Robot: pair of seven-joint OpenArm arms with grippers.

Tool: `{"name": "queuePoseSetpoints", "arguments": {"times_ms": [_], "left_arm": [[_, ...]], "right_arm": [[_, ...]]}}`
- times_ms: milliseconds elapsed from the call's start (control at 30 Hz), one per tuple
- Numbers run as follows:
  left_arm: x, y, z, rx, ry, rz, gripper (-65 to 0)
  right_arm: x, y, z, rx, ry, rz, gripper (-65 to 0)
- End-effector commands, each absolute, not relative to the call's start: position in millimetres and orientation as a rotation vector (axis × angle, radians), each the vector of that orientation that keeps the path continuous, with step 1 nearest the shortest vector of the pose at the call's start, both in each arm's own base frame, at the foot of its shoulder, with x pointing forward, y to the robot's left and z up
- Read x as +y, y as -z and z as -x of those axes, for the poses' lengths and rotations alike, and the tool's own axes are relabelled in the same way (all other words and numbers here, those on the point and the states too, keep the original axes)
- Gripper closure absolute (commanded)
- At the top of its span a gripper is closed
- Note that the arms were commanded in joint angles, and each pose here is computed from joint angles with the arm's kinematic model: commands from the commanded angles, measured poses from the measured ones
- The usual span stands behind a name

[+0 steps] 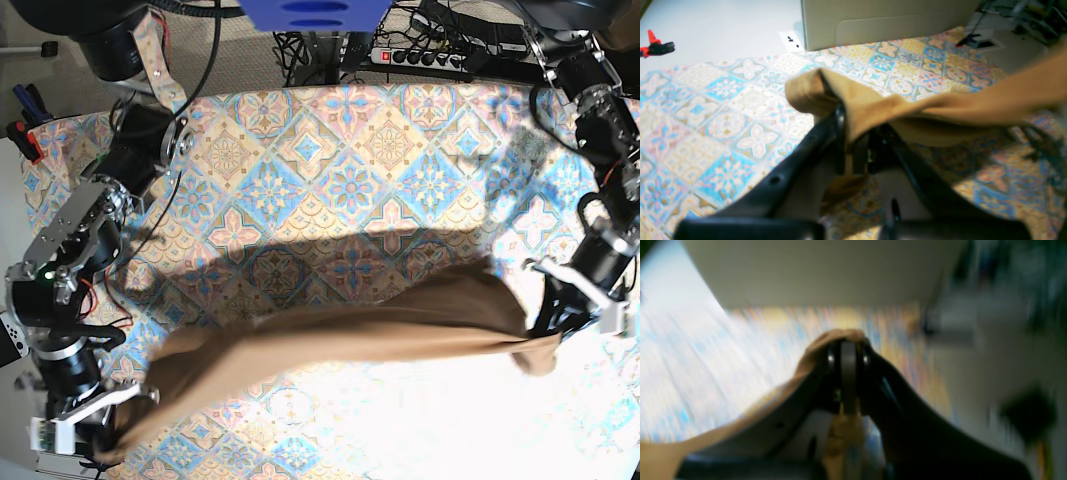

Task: Layout the t-shirt on the table in an organized manner, then fold the t-shirt properly
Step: 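Swing the raised shirt with both grippers, dragging it across the table, then lower the held brown shirt onto the table with both grippers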

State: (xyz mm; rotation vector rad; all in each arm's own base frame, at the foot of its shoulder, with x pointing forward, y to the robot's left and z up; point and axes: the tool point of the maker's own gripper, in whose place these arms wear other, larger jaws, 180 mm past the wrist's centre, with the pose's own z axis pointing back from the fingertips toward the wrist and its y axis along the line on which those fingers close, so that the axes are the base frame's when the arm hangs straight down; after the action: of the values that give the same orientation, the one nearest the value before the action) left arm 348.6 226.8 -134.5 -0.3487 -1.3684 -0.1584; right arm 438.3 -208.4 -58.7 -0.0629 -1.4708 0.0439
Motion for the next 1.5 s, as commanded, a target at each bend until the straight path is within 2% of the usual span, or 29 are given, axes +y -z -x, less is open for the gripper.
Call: {"name": "queuePoseSetpoints", "arguments": {"times_ms": [0,467,633,733,867,1167,1333,1467], "left_arm": [[230.1,113.4,-348.3,-1.438,0.174,0.346,0.0],[234.7,124.0,-344.2,-1.402,0.173,0.325,0.0],[247.4,127.7,-354.2,-1.399,0.161,0.200,0.0],[244.0,145.0,-376.7,-1.343,0.178,0.151,0.0],[247.9,178.1,-406.6,-1.238,0.160,0.140,0.0],[270.0,193.7,-454.2,-1.152,0.098,0.105,0.0],[282.0,190.8,-488.3,-1.118,0.056,0.061,0.0],[287.7,197.4,-518.8,-1.110,0.034,0.010,0.0]], "right_arm": [[-208.1,42.8,-438.4,-1.520,-0.050,0.066,0.0],[-205.2,47.5,-439.4,-1.507,-0.060,0.062,0.0],[-204.7,40.5,-445.3,-1.537,-0.059,0.051,0.0],[-206.1,31.1,-461.0,-1.563,-0.048,0.023,0.0],[-199.5,61.7,-494.6,-1.496,-0.049,-0.044,0.0],[-187.6,160.9,-547.8,-1.362,-0.001,-0.174,0.0],[-184.1,172.0,-581.4,-1.372,0.057,-0.242,0.0],[-157.7,187.8,-603.3,-1.348,0.009,-0.267,0.0]]}}
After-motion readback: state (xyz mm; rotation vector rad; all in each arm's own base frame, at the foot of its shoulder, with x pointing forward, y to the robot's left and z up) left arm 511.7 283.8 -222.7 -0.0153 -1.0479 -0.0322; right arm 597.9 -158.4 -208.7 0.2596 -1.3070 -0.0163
